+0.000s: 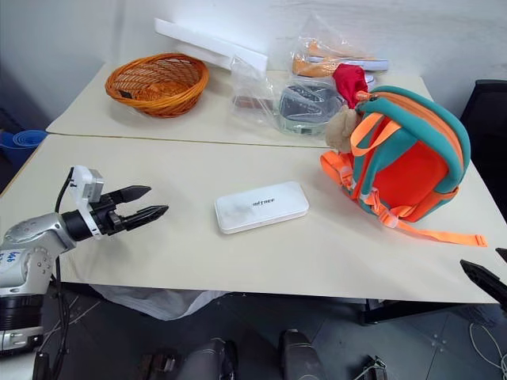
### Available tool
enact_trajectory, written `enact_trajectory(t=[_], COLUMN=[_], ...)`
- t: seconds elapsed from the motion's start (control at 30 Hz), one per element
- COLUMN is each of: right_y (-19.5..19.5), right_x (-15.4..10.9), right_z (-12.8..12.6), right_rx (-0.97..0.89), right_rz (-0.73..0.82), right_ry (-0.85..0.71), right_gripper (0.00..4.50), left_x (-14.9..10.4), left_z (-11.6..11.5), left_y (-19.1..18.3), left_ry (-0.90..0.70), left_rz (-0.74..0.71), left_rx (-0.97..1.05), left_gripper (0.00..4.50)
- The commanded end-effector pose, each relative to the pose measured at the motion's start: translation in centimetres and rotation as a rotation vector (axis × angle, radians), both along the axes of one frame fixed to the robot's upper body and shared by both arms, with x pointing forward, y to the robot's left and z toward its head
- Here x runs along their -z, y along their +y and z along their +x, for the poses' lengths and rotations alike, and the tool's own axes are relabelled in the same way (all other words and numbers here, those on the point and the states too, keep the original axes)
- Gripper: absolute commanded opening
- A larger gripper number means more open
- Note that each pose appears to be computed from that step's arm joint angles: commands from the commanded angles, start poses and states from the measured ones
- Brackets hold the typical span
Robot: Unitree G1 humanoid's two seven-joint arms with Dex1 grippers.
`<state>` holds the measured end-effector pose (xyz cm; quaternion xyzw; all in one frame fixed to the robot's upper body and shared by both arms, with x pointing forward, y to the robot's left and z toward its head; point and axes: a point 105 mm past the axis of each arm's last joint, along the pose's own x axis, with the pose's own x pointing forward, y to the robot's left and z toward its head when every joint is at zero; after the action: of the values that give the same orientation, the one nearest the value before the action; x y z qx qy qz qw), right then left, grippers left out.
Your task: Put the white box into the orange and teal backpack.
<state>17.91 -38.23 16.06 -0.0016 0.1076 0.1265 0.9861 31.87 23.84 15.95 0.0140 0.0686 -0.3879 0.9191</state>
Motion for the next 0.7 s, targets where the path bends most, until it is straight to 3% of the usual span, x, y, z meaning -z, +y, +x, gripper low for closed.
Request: enact_trajectory(t=[0.03, 0.37, 0.57, 0.6, 0.7], right_y=[-0.4, 0.4, 6.0, 7.4, 10.2], right_x=[-1.4, -1.2, -2.3, -2.4, -2.1], right_z=[-0.2, 0.4, 3.4, 4.0, 5.9], right_rx=[0.004, -0.006, -0.135, -0.173, -0.232], right_rz=[-0.003, -0.037, -0.077, -0.079, -0.098], right_ry=[-0.045, -0.029, -0.068, -0.073, -0.067], right_gripper=[4.5, 4.5, 4.5, 4.32, 3.59], left_x=[-1.7, -1.3, 0.2, 0.6, 1.4], left_z=[-0.3, -0.3, -0.6, -0.6, -0.2], left_y=[-0.2, -0.1, -2.0, -2.5, -3.5], left_ry=[-0.055, -0.032, -0.008, -0.008, -0.017], left_rz=[-0.019, 0.007, 0.111, 0.14, 0.184], left_rx=[0.013, 0.001, 0.071, 0.083, 0.096], left_gripper=[4.48, 4.48, 4.48, 4.5, 3.87])
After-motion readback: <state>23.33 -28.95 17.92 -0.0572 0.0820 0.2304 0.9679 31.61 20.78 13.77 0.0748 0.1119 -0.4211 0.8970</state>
